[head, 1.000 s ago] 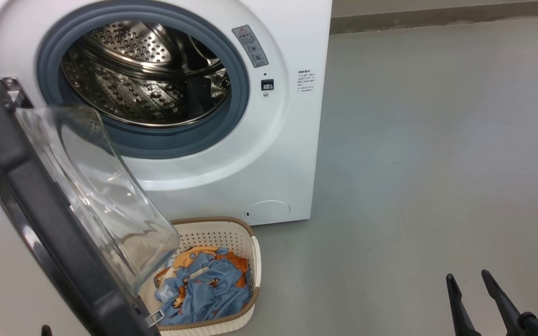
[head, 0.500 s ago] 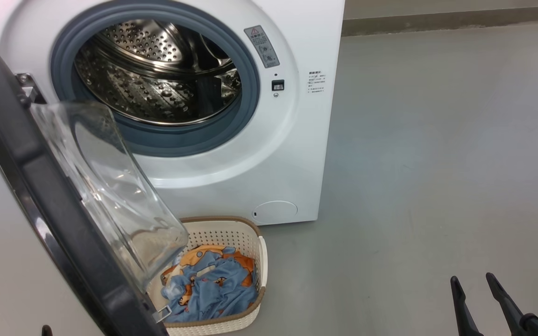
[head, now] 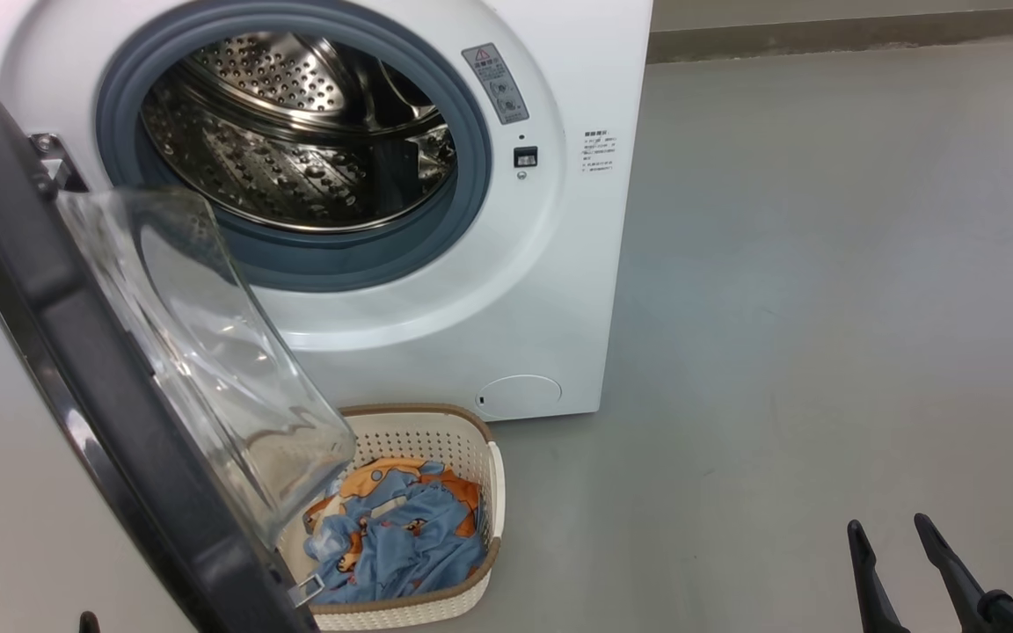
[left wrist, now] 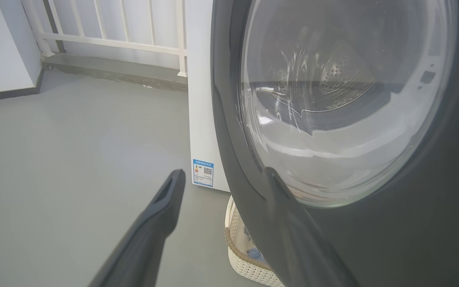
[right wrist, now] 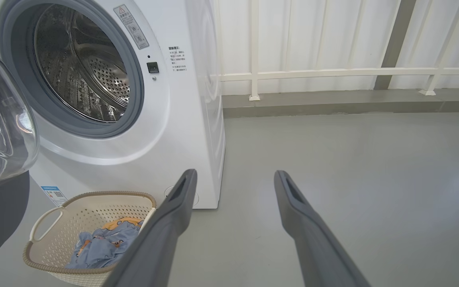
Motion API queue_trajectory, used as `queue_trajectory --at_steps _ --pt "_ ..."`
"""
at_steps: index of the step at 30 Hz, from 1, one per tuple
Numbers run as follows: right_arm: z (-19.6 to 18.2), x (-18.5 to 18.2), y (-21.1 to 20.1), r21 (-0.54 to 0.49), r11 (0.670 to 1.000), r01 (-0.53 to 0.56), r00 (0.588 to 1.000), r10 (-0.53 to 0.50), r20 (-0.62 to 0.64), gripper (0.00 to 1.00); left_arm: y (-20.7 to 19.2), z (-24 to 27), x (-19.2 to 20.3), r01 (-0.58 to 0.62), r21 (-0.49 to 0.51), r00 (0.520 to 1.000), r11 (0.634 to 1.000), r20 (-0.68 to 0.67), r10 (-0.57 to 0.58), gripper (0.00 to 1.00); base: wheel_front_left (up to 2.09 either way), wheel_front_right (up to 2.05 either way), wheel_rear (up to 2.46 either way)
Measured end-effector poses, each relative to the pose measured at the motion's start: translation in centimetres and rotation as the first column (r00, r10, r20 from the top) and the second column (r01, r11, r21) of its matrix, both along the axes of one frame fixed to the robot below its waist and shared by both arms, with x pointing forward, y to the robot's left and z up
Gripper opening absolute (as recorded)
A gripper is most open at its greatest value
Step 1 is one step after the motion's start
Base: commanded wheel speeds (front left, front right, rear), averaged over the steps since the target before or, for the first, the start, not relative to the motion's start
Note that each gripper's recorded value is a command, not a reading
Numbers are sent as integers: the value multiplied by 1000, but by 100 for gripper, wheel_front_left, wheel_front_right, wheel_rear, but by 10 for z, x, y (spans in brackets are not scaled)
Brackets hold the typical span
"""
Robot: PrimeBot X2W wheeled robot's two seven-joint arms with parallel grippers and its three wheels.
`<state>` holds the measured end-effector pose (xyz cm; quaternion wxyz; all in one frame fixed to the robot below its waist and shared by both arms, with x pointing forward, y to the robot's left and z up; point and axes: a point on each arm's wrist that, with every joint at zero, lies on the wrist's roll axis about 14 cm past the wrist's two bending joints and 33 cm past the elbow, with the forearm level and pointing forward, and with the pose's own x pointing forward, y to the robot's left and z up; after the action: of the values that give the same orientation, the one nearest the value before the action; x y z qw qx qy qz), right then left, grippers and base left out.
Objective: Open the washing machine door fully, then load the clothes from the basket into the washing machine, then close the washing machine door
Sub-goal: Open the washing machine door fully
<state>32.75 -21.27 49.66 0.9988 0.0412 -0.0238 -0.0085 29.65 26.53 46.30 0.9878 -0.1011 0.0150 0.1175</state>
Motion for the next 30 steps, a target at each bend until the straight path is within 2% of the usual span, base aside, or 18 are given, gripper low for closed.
queue_trajectory --at_steps 28,29,30 --pt "3 3 -4 -4 1000 11 1000 -11 9 100 -4 -1 2 13 0 1000 1000 -2 -13 100 0 0 0" --pt "3 3 -4 -4 1000 12 1000 -12 9 100 -4 -1 2 14 0 1000 1000 -2 -14 91 0 0 0" --pt "3 3 -4 -4 1000 13 1000 -13 9 100 -5 -1 3 17 -1 1000 1000 -3 -17 35 0 0 0"
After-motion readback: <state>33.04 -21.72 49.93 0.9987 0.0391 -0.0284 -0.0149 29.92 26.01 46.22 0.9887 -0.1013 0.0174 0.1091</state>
